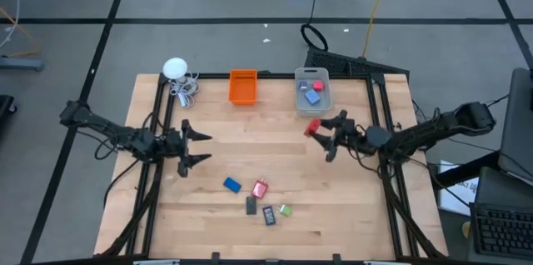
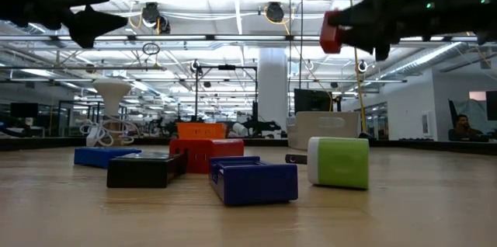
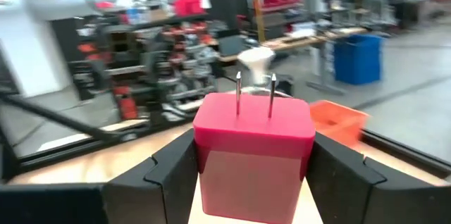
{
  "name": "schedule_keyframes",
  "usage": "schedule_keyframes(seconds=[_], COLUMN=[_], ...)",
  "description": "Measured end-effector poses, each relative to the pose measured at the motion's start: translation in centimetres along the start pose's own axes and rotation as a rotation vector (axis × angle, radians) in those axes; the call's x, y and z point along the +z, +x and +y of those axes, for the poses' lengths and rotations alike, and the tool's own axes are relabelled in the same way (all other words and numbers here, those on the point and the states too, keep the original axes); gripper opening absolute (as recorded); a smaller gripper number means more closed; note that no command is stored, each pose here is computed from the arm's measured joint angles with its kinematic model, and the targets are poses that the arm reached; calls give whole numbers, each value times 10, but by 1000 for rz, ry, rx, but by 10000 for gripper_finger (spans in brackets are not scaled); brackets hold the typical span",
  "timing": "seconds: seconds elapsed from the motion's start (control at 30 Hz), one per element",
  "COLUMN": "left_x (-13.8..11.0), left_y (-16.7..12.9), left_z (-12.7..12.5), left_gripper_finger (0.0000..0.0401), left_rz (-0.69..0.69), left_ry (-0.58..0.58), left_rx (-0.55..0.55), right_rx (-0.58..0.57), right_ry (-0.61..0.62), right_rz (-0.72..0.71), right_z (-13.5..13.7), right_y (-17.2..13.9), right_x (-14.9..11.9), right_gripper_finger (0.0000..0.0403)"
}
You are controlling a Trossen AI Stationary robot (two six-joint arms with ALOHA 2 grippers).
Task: Pick & Place Office items
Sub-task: Put the top red charger adapter into the gray bin
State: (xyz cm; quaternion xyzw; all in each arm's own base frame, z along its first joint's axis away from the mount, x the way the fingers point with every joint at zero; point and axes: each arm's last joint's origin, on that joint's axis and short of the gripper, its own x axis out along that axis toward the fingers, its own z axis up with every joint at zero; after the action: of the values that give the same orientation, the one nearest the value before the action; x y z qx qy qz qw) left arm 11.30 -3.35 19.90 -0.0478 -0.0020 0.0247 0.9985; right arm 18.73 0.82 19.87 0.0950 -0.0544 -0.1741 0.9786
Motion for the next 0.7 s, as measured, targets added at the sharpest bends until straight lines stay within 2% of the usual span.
schedule_keyframes(seconds=[0.33, 0.7], left_x=[-9, -10], left_y=[-7, -8], left_z=[5, 11], left_gripper_finger=[292, 292], left_rz=[-30, -30], left_ry=[13, 1], left_rx=[5, 213], right_rx=[-242, -359], right_ry=[-2, 20], right_rz=[7, 163], right_z=[-45, -97], right_y=[14, 49], right_x=[1, 9], right_gripper_finger=[212, 212])
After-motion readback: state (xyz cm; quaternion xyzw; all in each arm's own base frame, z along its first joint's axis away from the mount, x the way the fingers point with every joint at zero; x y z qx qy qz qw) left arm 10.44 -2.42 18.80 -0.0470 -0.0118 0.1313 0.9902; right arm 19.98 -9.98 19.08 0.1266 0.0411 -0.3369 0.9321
